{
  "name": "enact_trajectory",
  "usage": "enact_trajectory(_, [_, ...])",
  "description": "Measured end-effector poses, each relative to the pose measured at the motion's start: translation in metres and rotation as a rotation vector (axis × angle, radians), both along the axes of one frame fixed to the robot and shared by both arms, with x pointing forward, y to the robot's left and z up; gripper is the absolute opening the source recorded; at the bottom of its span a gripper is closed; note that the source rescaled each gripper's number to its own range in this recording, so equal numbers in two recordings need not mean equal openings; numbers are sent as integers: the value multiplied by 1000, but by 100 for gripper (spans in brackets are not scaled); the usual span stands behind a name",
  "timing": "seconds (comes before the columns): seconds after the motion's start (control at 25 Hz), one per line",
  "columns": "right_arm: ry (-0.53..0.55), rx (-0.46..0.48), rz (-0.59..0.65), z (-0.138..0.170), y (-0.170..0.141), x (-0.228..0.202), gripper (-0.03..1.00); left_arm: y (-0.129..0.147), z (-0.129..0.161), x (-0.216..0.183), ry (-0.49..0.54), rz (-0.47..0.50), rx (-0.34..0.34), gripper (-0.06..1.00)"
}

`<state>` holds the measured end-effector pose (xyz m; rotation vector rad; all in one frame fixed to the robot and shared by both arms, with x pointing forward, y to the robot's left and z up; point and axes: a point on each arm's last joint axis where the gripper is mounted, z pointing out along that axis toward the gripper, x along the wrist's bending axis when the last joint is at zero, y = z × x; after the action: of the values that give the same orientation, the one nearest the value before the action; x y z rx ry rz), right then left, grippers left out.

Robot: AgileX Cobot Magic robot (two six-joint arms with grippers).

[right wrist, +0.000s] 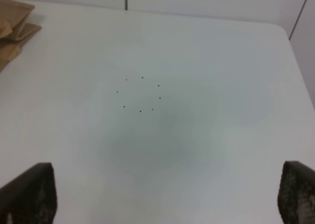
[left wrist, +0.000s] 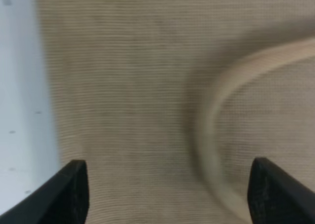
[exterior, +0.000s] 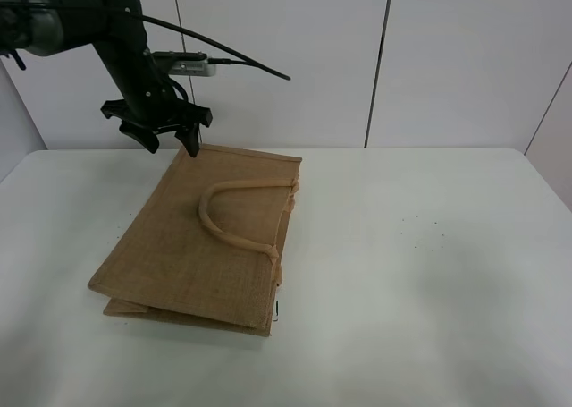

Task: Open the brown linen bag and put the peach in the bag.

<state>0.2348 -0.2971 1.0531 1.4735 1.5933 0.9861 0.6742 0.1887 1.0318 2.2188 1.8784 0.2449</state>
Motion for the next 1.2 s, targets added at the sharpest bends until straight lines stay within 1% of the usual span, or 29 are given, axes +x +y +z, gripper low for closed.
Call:
enact_trajectory(0.32, [0, -1, 0, 0, 0, 0, 100, 86, 1, 12, 12, 187, 18, 100])
enact_trajectory(0.4, [-1, -1, 0, 0, 0, 0, 100, 97, 3, 10, 22, 213, 22, 100])
enact_trajectory(0.48, [-1, -1, 0, 0, 0, 0, 100, 101, 6, 6, 22, 220, 24, 100])
enact_trajectory(0.56, [-1, -1, 0, 0, 0, 0, 100, 98, 12, -2, 20, 214, 23, 100])
enact_trajectory(0.72, [-1, -1, 0, 0, 0, 0, 100, 92, 23, -32, 51, 196, 26, 100])
enact_trajectory(0.88, [-1, -1, 0, 0, 0, 0, 100, 94, 36, -80, 139, 195, 38, 100])
enact_trajectory(1.0, [-1, -1, 0, 0, 0, 0, 100, 97, 46, -121, 139, 194, 44, 100])
enact_trajectory(1.04, [-1, -1, 0, 0, 0, 0, 100, 97, 46, -135, 149, 198, 45, 100])
enact_trajectory(1.16, [-1, -1, 0, 0, 0, 0, 100, 100, 56, -184, 120, 205, 38, 100])
enact_trajectory(1.2, [-1, -1, 0, 0, 0, 0, 100, 101, 55, -200, 118, 205, 37, 100])
